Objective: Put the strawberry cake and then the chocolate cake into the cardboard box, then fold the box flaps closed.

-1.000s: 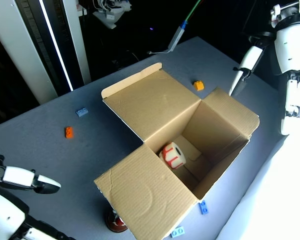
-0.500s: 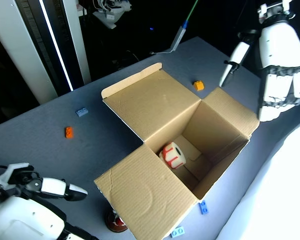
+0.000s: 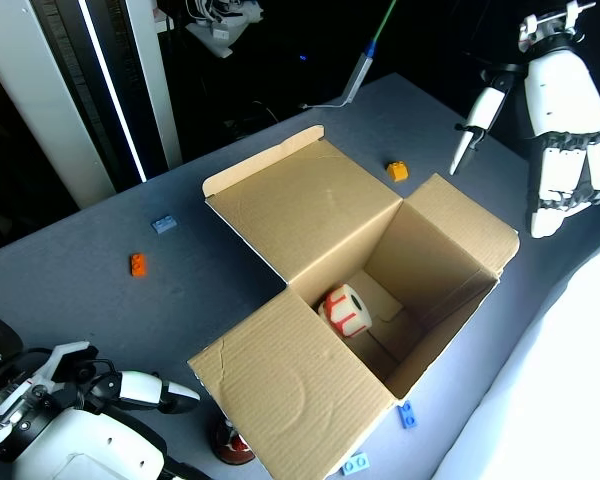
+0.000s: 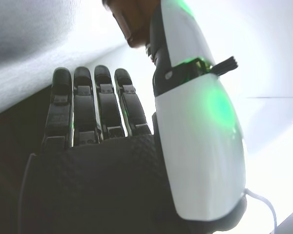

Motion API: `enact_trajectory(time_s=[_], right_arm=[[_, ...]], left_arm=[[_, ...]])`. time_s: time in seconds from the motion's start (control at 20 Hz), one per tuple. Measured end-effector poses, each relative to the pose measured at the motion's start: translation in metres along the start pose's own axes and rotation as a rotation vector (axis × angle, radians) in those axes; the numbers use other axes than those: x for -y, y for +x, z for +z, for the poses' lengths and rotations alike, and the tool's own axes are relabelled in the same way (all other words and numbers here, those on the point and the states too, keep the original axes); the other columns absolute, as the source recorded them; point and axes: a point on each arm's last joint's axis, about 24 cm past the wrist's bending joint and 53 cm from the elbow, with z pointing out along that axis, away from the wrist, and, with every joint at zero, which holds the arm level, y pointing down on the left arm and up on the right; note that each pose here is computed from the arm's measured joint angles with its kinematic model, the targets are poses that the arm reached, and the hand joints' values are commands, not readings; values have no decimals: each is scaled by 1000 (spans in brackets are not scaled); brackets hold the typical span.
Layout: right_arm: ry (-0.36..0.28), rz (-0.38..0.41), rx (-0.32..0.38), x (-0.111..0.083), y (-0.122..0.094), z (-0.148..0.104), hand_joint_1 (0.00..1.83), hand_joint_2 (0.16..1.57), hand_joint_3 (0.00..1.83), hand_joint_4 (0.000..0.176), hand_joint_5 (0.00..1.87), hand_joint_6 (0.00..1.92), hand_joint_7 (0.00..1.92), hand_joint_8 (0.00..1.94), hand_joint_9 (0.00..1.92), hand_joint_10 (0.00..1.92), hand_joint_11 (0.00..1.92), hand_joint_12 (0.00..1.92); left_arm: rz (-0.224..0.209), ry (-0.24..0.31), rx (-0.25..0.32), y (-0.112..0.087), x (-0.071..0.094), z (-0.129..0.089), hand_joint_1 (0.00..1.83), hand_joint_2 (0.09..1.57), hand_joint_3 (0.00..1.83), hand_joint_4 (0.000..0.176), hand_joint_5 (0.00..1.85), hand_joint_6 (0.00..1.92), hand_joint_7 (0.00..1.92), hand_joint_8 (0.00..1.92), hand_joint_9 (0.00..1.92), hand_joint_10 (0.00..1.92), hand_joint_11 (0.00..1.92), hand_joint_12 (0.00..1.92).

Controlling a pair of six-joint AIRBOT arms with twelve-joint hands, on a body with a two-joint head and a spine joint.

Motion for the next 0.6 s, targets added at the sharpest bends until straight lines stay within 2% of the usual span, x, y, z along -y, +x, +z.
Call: enact_trajectory(time_s=[0.1,0.2,0.25,0.4,0.5,0.6], right_arm=[[1,-4,-13,1,9,5,1028,1064,0,0,114,4,164,6,139,4,0,448],[-5,-11,-19,0,13,7,1026,1072,2,0,109,1,135,2,122,0,0,343],[-13,-11,-18,-3,14,9,1038,1075,3,0,110,2,136,4,142,9,0,328],[-49,-14,-10,-15,15,12,1017,1074,2,0,93,4,151,4,169,17,0,469],[-53,-32,-25,-16,22,13,1029,1069,0,0,109,7,160,3,164,11,0,359],[-55,-44,-34,-16,26,13,1009,1062,0,0,107,5,162,3,164,11,0,344]], left_arm=[[7,-12,-14,5,-5,0,657,1019,3,36,230,4,358,4,442,4,24,1123],[13,-23,-20,8,-10,0,657,1018,2,34,234,5,362,4,440,2,22,1112],[15,-28,-27,10,-12,0,649,1014,0,38,248,5,386,4,453,4,33,1094],[29,-40,-35,10,-17,-1,567,1035,4,34,248,2,394,1,456,2,38,1056],[39,-45,-50,13,-21,-2,534,1040,5,31,267,8,412,7,470,6,50,1050],[67,-52,-66,17,-22,-2,440,1060,12,29,279,10,407,3,467,4,44,1048]])
